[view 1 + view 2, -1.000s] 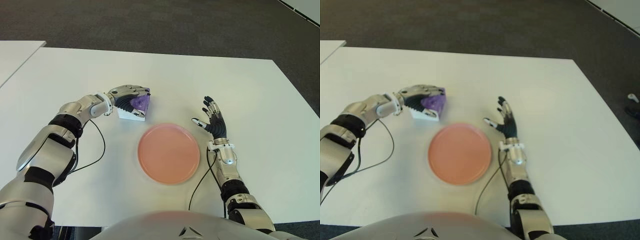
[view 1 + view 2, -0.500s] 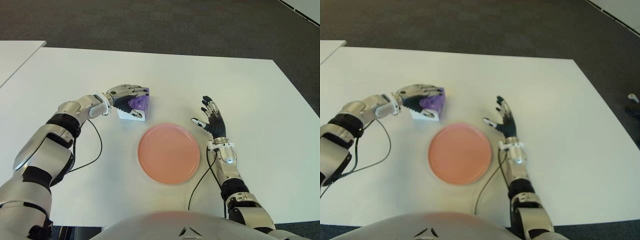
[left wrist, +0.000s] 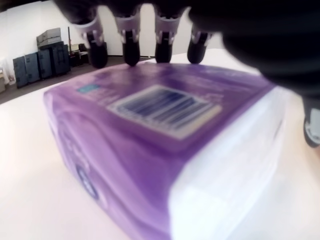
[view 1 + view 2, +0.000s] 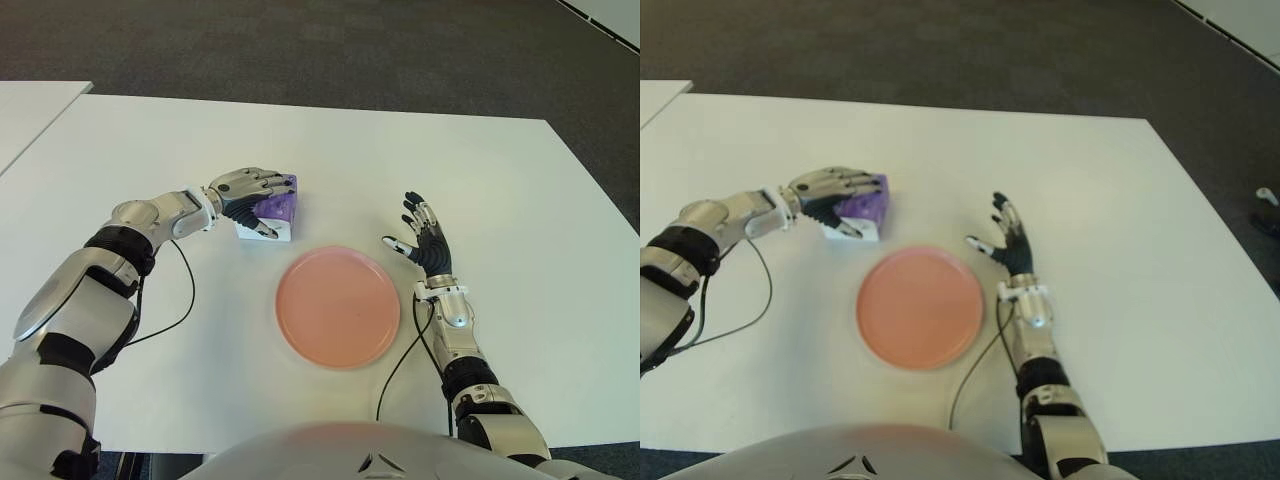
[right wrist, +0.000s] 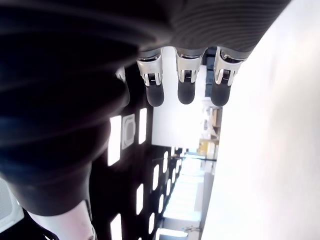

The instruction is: Put the tissue paper into the plate.

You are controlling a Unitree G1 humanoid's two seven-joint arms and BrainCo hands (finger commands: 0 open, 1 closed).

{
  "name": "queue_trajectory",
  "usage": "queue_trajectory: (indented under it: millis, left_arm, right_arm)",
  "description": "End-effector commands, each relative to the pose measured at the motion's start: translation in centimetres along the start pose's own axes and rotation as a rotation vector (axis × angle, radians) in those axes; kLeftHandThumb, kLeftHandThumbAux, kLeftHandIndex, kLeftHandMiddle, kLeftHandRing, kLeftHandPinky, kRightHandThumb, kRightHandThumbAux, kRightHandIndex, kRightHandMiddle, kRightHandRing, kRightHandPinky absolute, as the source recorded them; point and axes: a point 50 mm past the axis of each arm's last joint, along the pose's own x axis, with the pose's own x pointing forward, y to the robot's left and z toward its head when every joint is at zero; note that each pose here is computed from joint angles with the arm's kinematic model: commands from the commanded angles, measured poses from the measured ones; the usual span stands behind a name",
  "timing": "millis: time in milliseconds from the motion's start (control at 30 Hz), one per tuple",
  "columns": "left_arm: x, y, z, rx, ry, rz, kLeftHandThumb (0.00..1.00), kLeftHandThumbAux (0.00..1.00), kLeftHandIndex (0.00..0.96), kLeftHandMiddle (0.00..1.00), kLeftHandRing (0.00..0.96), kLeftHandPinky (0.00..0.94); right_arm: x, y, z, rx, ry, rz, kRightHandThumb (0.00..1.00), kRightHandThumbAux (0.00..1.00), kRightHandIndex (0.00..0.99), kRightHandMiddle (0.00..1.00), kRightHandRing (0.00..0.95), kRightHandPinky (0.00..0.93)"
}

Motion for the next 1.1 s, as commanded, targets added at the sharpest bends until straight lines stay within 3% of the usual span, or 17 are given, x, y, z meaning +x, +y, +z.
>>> queue_trajectory:
  millis: [33, 500, 1100]
  left_arm:
    - [-0.4, 0.1, -0.4, 0.064, 0.001, -0.019, 0.075, 0.323, 0.000, 0.000, 0.000, 0.000]
    - [-1.1, 0.3, -1.5, 0.217, 0.015, -0.021, 0.050, 0.299, 0.000, 0.000, 0.000, 0.000]
    - [-1.4, 0.9, -1.7, 0.373, -0.019, 0.065, 0.029, 0.320, 0.000, 0.000, 0.000, 0.000]
  right_arm:
    - [-4.5, 0.5, -3.6, 0.012, 0.194, 0.005, 0.000, 0.818, 0.000, 0.000, 0.000, 0.000]
    - [-4.7, 0.3, -3.8, 0.023, 0.206, 0.002, 0.000, 0.820, 0.000, 0.000, 0.000, 0.000]
    - [-4.7, 0.1, -3.9, 0.036, 0.222, 0.012, 0.000, 0.800, 0.000, 0.000, 0.000, 0.000]
